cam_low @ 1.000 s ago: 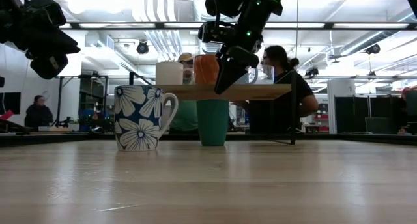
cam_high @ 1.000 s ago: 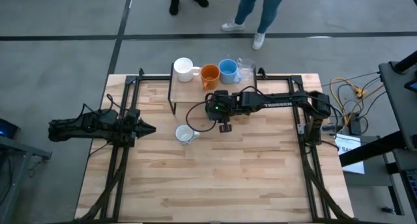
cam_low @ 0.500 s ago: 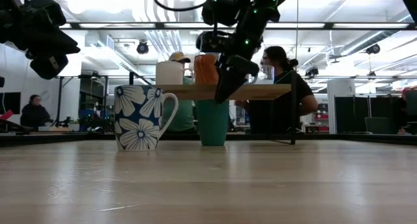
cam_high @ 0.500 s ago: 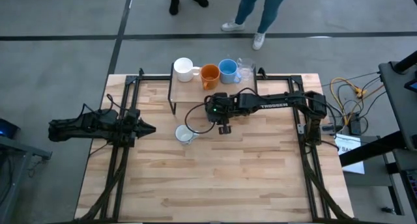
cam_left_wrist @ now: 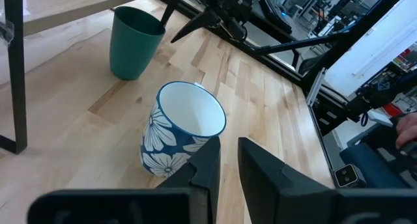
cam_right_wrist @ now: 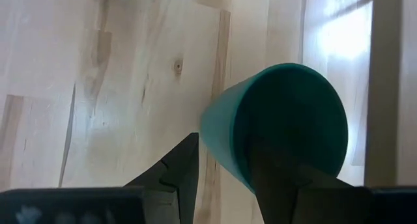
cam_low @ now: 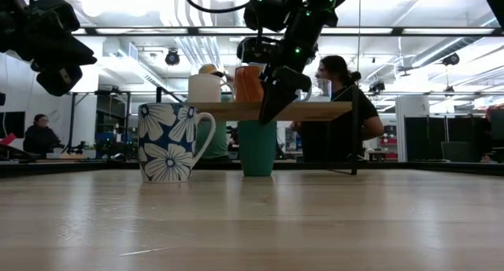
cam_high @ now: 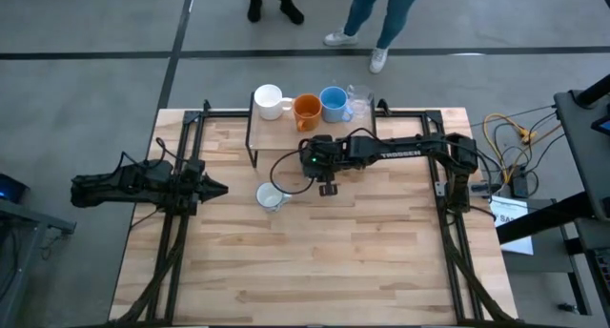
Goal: Stack small to large cups/mugs on shelf
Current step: Put the green cup on the shelf
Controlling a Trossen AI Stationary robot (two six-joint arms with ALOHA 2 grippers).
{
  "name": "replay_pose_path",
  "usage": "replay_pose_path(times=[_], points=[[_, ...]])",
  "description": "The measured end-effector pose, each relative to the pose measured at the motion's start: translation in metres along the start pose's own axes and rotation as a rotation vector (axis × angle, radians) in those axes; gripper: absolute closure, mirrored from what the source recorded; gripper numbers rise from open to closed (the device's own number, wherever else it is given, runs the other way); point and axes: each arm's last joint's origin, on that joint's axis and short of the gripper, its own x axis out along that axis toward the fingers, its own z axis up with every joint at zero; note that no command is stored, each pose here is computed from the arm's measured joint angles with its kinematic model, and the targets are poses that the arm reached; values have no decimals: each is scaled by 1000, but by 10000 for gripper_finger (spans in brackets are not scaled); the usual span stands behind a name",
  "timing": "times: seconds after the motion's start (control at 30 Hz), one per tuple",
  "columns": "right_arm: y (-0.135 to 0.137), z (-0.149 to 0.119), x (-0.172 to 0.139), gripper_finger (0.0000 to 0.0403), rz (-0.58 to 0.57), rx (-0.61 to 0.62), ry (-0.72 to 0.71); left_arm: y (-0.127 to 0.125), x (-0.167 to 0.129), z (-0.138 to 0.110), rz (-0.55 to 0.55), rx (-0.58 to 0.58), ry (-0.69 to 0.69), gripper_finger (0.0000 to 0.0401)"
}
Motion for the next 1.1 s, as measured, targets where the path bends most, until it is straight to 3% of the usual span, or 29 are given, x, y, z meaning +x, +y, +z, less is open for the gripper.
replay_pose_path(times=[0.57, 1.1], points=[[0, 0, 2, 286, 3, 10, 4, 0, 0, 0, 1, 0, -1, 361], [0, -1, 2, 339, 3, 25, 4, 0, 0, 0, 1, 1, -2, 361]])
